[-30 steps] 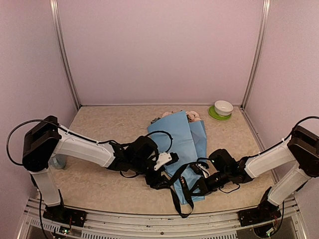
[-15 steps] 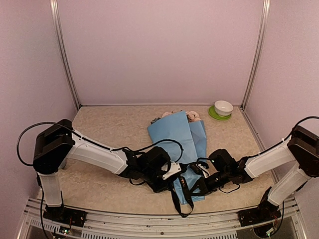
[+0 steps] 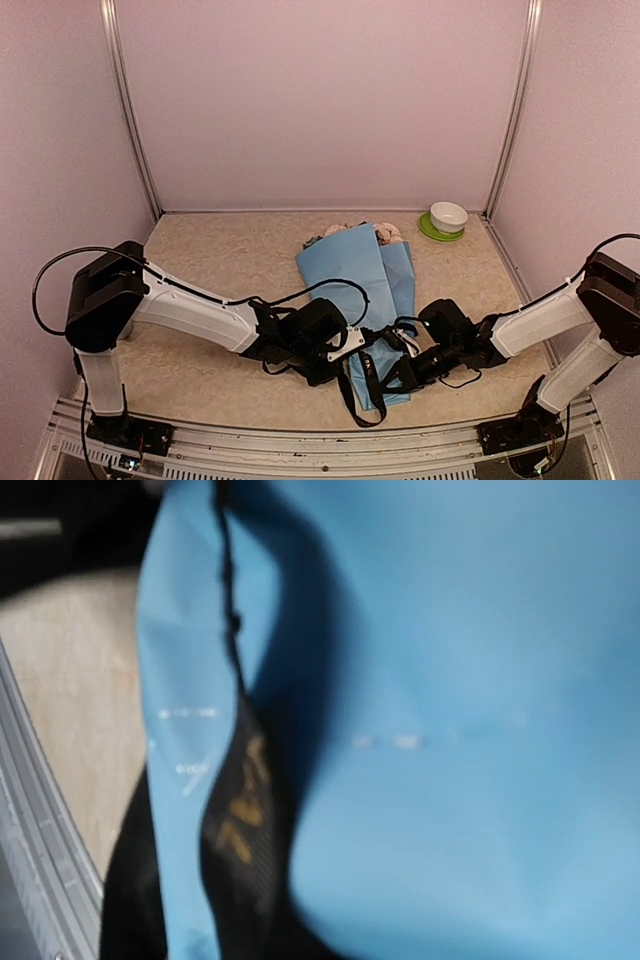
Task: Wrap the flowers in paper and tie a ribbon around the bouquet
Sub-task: Cross the ribbon over the folded bouquet.
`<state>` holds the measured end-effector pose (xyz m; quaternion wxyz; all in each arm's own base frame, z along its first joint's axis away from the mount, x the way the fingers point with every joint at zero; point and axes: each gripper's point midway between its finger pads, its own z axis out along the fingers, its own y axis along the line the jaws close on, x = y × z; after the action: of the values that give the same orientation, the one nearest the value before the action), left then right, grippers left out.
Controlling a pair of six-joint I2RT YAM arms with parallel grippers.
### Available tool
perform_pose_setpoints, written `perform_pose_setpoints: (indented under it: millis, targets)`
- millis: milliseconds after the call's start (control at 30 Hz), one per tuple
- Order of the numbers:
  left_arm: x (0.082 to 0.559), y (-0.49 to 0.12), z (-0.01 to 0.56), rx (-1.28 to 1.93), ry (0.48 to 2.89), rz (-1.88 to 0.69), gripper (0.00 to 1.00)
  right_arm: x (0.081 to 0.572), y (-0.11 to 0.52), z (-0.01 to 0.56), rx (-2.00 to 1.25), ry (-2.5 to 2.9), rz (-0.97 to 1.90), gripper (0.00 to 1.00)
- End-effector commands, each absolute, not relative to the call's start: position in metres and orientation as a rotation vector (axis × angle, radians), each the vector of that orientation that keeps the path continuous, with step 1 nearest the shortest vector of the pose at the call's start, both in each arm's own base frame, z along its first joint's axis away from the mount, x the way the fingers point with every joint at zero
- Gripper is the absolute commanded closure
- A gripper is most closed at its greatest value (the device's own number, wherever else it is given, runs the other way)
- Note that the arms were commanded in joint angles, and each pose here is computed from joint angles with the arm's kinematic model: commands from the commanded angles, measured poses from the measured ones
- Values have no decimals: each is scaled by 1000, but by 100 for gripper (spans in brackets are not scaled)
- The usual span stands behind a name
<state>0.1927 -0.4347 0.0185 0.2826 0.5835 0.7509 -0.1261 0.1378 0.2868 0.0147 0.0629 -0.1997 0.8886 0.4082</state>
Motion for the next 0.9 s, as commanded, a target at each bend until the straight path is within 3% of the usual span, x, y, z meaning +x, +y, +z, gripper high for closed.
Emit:
perform_pose_setpoints:
  millis: [0, 200, 500, 700, 867]
  targets:
    - [221, -407, 53, 1466, 2019, -154, 100, 137, 249, -29, -502, 2863, 936, 97]
    - [256, -416, 117, 1310, 1894, -20, 100, 138, 248, -32, -497, 2873, 928, 96]
    - [364, -394, 261, 741, 1643, 574, 100, 137, 246, -34, -483, 2881, 928, 97]
    - [366, -371, 322, 424, 1554, 580, 100, 137, 249, -34, -488, 2877, 945, 97]
    - [343, -382, 304, 475, 1505, 634, 100, 136, 247, -34, -488, 2881, 941, 97]
